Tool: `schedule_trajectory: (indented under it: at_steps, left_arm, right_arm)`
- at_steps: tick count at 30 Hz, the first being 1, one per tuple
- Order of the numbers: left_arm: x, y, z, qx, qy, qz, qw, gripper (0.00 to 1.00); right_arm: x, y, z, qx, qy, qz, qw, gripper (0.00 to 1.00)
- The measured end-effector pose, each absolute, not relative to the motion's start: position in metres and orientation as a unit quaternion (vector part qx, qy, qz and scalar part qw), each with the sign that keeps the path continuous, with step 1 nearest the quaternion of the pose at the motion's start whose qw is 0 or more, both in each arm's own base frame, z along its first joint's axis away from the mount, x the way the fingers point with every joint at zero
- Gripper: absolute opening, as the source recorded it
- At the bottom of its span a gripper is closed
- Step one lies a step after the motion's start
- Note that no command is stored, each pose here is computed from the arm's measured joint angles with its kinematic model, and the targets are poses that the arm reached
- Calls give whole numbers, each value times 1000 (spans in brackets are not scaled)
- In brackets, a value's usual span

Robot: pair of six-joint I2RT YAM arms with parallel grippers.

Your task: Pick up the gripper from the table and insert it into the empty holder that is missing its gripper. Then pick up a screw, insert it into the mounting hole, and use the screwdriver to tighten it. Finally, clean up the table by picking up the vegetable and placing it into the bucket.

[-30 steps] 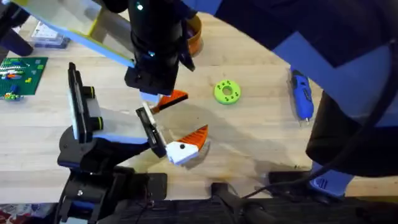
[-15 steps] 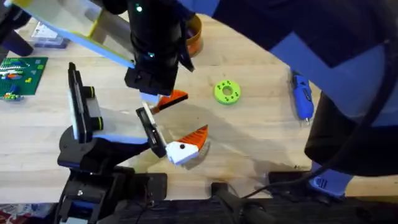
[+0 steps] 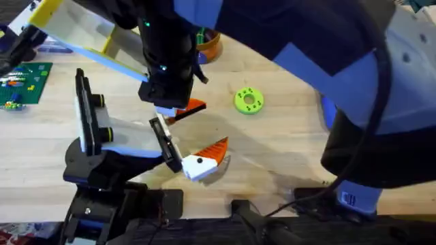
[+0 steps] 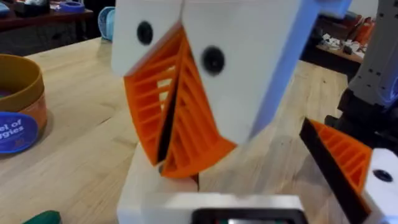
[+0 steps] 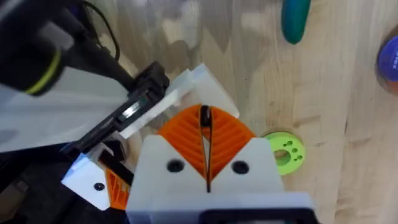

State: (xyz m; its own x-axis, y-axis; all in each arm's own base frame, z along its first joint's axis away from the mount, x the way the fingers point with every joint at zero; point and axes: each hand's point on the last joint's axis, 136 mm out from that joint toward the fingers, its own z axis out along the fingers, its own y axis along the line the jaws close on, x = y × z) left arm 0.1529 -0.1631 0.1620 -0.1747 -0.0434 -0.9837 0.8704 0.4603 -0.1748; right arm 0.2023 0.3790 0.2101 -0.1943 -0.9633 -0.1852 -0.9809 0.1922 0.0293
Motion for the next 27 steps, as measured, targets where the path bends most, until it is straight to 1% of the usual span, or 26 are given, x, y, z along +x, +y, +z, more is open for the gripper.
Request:
schedule_trajectory:
  at_steps: [27]
  left_arm:
    - [153, -163, 162, 319, 648, -410, 557, 990]
  right_arm:
    - [202, 381, 209, -632, 769, 72, 62, 3]
